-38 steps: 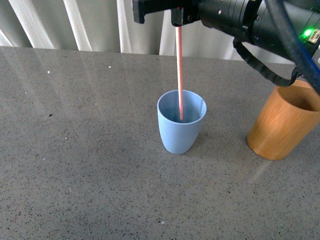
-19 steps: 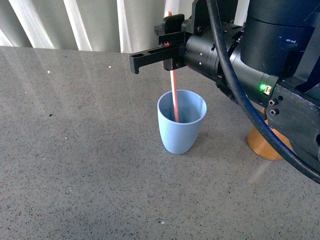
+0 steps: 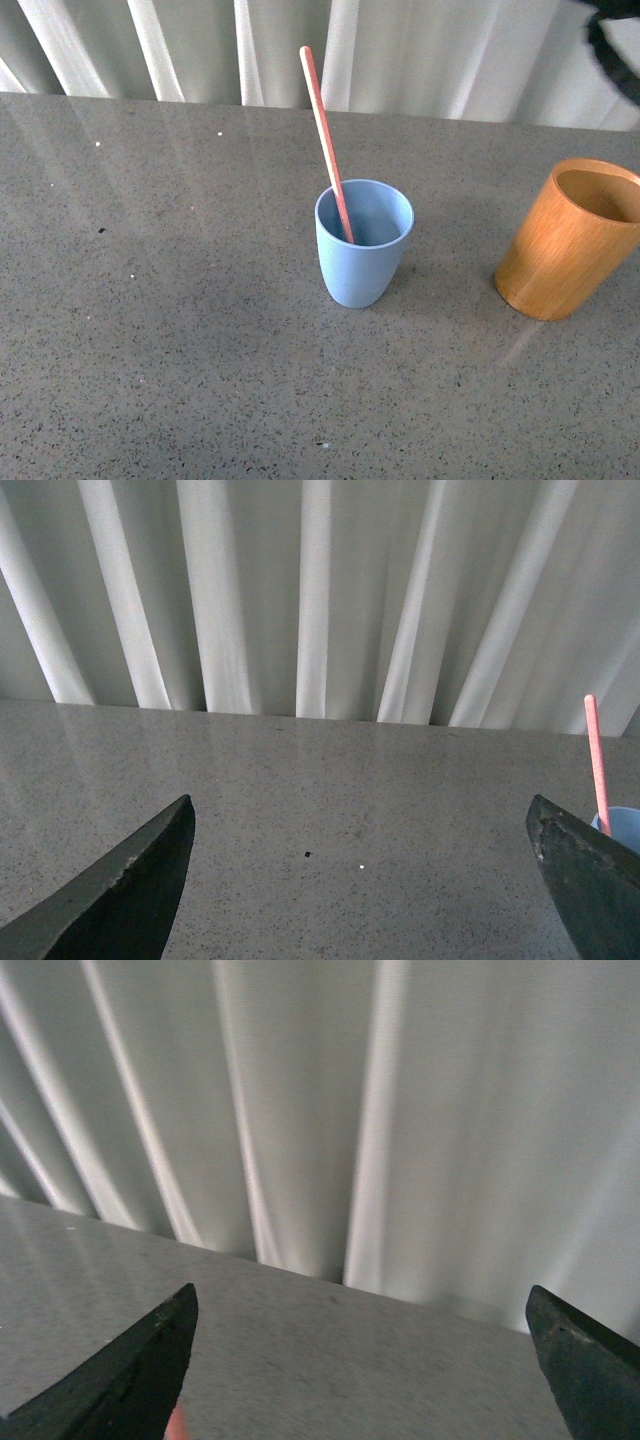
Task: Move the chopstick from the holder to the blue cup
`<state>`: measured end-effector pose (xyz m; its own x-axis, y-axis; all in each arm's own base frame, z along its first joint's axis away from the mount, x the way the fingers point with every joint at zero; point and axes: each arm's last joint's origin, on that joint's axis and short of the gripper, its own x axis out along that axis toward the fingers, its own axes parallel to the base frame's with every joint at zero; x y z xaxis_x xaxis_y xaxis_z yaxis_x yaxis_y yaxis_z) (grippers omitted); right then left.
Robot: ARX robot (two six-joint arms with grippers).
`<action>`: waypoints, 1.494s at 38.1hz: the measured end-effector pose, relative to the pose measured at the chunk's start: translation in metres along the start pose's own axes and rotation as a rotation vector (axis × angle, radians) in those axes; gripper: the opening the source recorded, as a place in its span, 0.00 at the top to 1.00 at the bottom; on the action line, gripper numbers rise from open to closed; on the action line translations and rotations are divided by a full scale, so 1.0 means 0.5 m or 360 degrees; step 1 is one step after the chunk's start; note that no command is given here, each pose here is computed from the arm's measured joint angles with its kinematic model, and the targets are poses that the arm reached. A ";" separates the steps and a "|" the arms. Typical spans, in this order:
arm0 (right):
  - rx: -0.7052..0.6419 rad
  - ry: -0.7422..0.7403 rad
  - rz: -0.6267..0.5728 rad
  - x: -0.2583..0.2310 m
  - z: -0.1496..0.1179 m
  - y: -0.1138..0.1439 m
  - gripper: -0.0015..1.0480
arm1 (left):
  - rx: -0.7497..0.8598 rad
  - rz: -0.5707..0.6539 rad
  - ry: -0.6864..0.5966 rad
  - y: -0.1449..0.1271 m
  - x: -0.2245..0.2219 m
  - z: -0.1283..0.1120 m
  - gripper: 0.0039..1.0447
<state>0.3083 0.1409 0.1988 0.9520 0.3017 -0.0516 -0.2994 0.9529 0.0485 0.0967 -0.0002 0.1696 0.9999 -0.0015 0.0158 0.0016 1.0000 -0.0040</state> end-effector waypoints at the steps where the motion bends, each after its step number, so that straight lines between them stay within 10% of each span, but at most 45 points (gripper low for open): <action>1: -0.0006 0.0023 -0.0069 -0.016 0.009 -0.013 0.08 | 0.0000 0.0000 0.0000 0.000 0.000 0.000 0.06; 7: -0.0121 0.0232 -0.0495 -0.155 0.033 -0.098 0.10 | 0.0000 0.0000 0.0000 0.000 0.000 0.000 0.06; 13: -0.0188 0.0254 -0.0528 -0.188 0.033 -0.108 0.10 | -0.0001 -0.0001 0.0000 0.000 0.000 0.000 0.06; 31: -0.0086 -0.0075 -0.0471 -0.326 -0.038 -0.152 0.98 | 0.0000 0.0001 0.0000 0.000 0.000 0.000 0.06; 57: -0.0085 -0.0121 -0.0481 -0.422 -0.066 -0.164 0.99 | -0.0001 0.0002 -0.0001 0.000 0.000 0.000 0.06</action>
<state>0.1300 0.0003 0.1728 0.9998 0.0031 0.0193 -0.0028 0.9999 -0.0105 0.0967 -0.0001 0.1696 0.9999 0.0000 0.0162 0.0001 1.0000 -0.0044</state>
